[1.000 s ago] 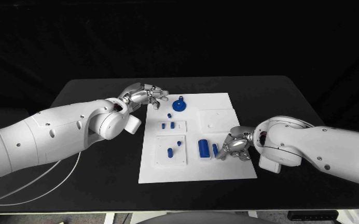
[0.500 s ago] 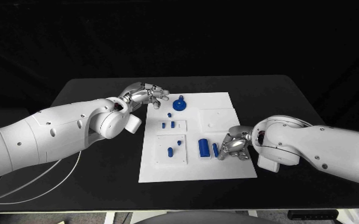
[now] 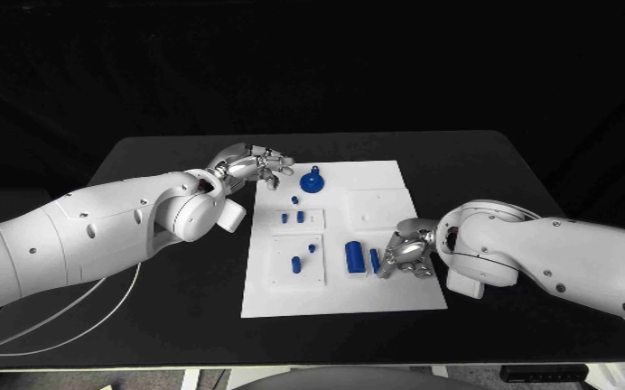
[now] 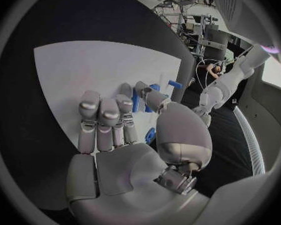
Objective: Assemble the parts on the task board
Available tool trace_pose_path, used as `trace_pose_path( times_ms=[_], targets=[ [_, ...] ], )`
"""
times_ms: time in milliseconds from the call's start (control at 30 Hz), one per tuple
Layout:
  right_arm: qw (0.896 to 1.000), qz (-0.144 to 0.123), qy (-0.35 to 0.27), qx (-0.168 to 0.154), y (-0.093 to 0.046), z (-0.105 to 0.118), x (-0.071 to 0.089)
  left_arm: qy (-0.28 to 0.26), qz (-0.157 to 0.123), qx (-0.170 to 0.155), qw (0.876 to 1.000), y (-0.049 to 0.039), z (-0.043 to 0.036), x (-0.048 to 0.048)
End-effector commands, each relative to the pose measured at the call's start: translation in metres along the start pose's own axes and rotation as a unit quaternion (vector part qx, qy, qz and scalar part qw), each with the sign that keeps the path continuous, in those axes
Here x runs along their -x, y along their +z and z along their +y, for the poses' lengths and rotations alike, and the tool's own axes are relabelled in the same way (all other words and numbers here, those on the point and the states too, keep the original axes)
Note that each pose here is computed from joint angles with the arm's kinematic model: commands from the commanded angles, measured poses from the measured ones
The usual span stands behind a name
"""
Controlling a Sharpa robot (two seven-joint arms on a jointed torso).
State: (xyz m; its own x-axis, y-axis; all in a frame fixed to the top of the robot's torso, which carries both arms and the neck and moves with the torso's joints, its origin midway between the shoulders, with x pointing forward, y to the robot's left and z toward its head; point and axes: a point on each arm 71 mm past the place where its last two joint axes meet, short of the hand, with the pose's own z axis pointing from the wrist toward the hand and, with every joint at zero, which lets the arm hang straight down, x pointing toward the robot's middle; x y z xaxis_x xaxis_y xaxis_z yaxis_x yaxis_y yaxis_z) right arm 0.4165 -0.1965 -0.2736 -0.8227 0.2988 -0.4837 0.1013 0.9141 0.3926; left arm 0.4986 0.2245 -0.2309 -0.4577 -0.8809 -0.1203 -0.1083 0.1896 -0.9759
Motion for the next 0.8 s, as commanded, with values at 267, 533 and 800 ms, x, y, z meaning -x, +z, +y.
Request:
trace_pose_path(
  times_ms=[267, 533, 800],
  targets=[
    [1.0, 0.01, -0.008, -0.019, 0.0023, -0.0094, -0.0039, 0.001, 0.008, -0.003, 1.0, 0.0003, -0.0013, -0.0021],
    [1.0, 0.011, -0.006, -0.021, 0.0021, -0.0107, -0.0037, 0.001, 0.009, -0.003, 1.0, 0.0008, -0.0012, -0.0027],
    [1.0, 0.025, 0.001, -0.018, 0.0018, -0.0128, -0.0046, 0.002, 0.01, -0.003, 1.0, 0.0009, -0.0013, -0.003]
  ],
)
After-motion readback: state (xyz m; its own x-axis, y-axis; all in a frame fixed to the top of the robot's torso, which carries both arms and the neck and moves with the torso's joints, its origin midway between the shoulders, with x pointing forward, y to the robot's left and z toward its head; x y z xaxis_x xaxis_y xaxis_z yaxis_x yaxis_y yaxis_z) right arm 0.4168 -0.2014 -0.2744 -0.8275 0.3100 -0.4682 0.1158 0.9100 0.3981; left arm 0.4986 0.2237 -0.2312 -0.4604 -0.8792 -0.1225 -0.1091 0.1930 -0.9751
